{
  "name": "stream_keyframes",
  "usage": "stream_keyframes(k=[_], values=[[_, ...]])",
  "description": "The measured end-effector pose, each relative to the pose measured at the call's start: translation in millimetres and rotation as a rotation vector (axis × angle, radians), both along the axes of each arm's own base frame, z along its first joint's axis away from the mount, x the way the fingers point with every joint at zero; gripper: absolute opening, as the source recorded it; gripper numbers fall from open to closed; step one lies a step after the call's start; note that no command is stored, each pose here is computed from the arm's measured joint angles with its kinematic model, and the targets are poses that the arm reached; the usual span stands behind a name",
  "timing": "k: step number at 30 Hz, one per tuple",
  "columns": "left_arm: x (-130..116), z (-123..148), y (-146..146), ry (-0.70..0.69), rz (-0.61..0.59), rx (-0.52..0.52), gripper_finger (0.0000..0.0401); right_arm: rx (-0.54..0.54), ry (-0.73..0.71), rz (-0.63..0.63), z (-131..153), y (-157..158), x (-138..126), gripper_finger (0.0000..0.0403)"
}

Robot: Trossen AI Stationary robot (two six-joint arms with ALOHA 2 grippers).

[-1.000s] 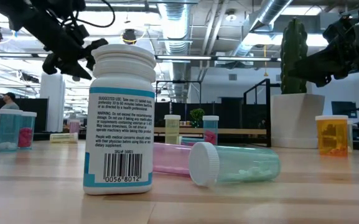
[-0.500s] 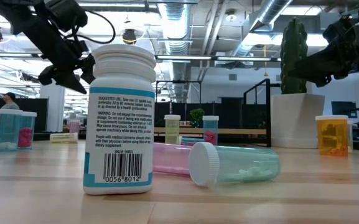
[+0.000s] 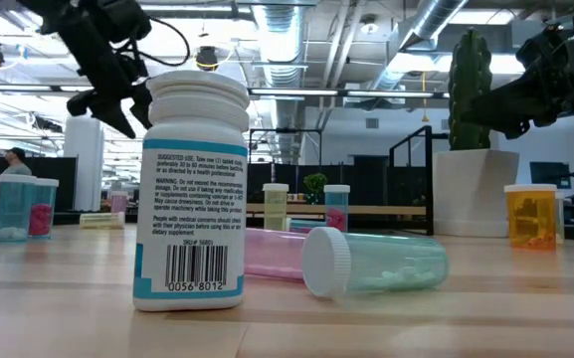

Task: Pick and place medicine bottles onto shelf by color
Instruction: Put the left pink pill bottle on the shelf

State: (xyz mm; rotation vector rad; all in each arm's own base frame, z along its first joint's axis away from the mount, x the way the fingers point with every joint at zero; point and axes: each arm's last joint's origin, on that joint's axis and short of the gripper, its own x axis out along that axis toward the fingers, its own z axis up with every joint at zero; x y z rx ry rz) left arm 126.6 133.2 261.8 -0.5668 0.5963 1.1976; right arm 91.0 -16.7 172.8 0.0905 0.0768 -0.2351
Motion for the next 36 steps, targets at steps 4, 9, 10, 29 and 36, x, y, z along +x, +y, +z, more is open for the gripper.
stream_keyframes(k=[4, 9, 10, 29, 36], values=[[5.1, -5.1, 6.9, 0.099, 0.009, -0.086, 0.0208, 0.0, 0.0, 0.0, 0.0, 0.0, 0.0, 0.026], [12.5, -19.8, 14.0, 0.185, -0.016, -0.145, 0.0208, 0.0, 0.0, 0.0, 0.0, 0.0, 0.0, 0.026], [13.9, -22.4, 15.3, 0.195, -0.017, -0.156, 0.0208, 0.0, 0.0, 0.0, 0.1, 0.0, 0.0, 0.026], [13.7, -36.3, 14.4, 0.252, -0.156, -0.323, 0.0208, 0.0, 0.0, 0.0, 0.0, 0.0, 0.0, 0.026], [8.1, -37.3, 16.5, 0.228, -0.117, -0.369, 0.0226, 0.0, 0.0, 0.0, 0.1, 0.0, 0.0, 0.026]])
